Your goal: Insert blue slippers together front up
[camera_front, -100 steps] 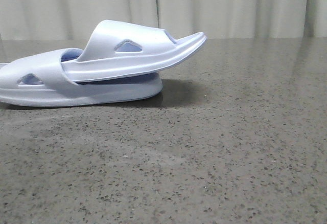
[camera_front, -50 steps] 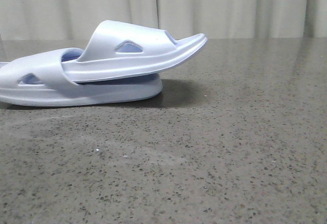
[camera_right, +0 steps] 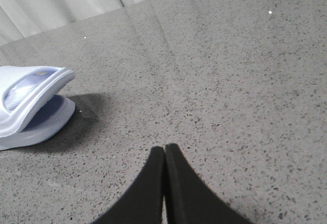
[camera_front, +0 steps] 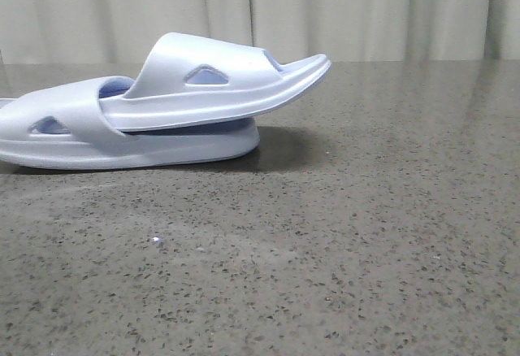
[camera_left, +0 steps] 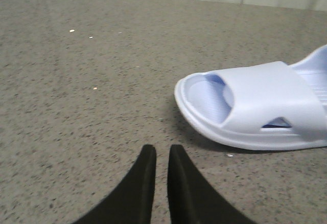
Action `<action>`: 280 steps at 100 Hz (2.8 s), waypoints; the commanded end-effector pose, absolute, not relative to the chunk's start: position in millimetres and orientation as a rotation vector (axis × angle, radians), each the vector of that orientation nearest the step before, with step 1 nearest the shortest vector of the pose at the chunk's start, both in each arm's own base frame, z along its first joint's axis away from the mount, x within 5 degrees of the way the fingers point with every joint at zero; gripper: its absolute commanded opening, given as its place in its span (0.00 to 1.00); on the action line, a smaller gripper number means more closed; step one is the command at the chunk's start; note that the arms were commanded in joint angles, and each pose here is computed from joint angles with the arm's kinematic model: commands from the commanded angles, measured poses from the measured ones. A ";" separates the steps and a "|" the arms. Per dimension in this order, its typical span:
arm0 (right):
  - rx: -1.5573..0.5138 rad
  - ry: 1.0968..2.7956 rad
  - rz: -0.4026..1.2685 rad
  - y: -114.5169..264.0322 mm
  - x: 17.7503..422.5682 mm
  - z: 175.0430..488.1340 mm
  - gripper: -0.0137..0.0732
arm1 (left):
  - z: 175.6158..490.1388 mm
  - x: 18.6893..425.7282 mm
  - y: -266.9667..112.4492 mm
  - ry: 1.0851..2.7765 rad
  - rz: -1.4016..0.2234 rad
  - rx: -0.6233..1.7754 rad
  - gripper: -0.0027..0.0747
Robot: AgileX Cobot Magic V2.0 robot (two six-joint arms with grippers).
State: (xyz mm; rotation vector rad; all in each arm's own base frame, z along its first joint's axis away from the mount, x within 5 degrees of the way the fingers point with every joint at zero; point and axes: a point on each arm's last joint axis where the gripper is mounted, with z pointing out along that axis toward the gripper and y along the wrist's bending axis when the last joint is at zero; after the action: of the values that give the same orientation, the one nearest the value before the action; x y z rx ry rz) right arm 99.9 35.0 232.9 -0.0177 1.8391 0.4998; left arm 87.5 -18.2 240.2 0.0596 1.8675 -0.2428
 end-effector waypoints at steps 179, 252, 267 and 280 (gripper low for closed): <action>-0.056 1.766 0.271 22.6 102.8 244.0 0.06 | 201.7 56.6 -6.2 1.579 -0.140 0.025 0.05; -0.079 1.614 -0.094 -0.5 56.8 193.2 0.06 | 201.7 56.6 -6.2 1.579 -0.140 0.025 0.05; -0.083 1.595 -0.101 -0.6 56.5 194.7 0.06 | 201.7 56.6 -6.2 1.579 -0.140 0.025 0.05; -0.083 1.594 -0.102 -0.6 56.5 194.8 0.06 | 201.7 56.6 -6.2 1.579 -0.140 0.025 0.05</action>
State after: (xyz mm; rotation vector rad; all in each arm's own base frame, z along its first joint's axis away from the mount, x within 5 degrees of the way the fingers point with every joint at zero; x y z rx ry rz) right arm 55.8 0.3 194.8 -0.0908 1.6546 -0.0847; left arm 55.6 -6.8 198.2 0.0408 1.6410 -0.1352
